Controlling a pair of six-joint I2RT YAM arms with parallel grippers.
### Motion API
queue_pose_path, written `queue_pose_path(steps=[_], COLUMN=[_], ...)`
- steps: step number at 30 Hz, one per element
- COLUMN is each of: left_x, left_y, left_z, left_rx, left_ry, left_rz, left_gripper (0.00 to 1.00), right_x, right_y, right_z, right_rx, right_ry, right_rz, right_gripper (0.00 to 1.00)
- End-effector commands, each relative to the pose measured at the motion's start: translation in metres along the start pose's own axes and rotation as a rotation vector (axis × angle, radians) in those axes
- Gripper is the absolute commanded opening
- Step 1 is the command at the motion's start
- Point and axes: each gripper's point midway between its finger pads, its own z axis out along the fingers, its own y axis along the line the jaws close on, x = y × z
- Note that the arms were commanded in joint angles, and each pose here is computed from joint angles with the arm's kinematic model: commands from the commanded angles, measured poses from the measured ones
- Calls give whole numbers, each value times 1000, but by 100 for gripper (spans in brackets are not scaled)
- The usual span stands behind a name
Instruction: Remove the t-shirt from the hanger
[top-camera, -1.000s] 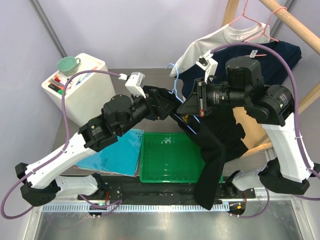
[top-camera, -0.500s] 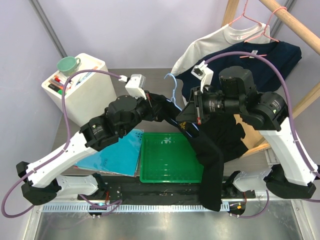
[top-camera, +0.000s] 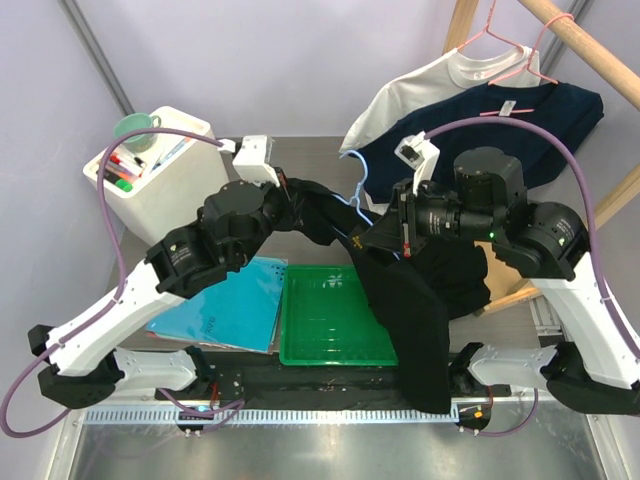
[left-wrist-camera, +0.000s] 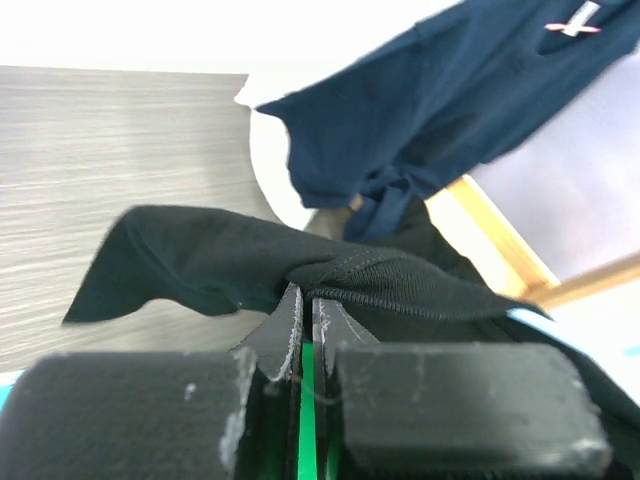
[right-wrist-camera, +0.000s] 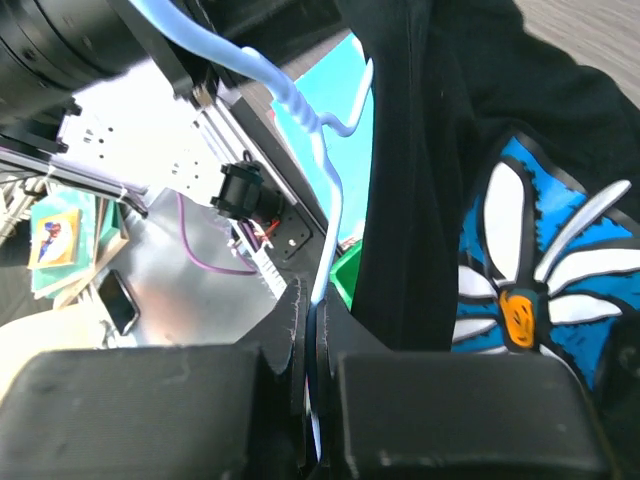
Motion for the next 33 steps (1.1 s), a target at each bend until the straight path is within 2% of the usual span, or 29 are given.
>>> queue_pose_path(steps=[1,4,8,11,16,23,30,33], left_x=[-53,-54,-26,-9,-2,-36,-38,-30], left_y=[26,25,-19,-41,-14,32,63,72], left_z=[-5,-5,2,9,25,32,48,58], left_rx=[-138,-119,118,211,54,-52,-126,-154], left_ry=[-161,-160,-61,-3,-14,-69,-50,-22], left_rz=[-9,-20,-90,-148,-133,-194,-217,-213], left_gripper=[0,0,0,0,0,0,0,0], right_x=[6,9,-2,-14,-28,12,34,36], right_y=[5,1,0,1,14,1,17,39], right_z=[-13,-11,-9,-3,-16,-31,-54,-69], right_rx=[-37,-28,-26,-27,-59,-26,-139,-256], right_ry=[-47,-65,-134,-174,-237,-170,-202,-226], right_rz=[-54,-54,-40,-15,7,16,-16,-62], right_gripper=[1,1,2,4,1,1,1,1])
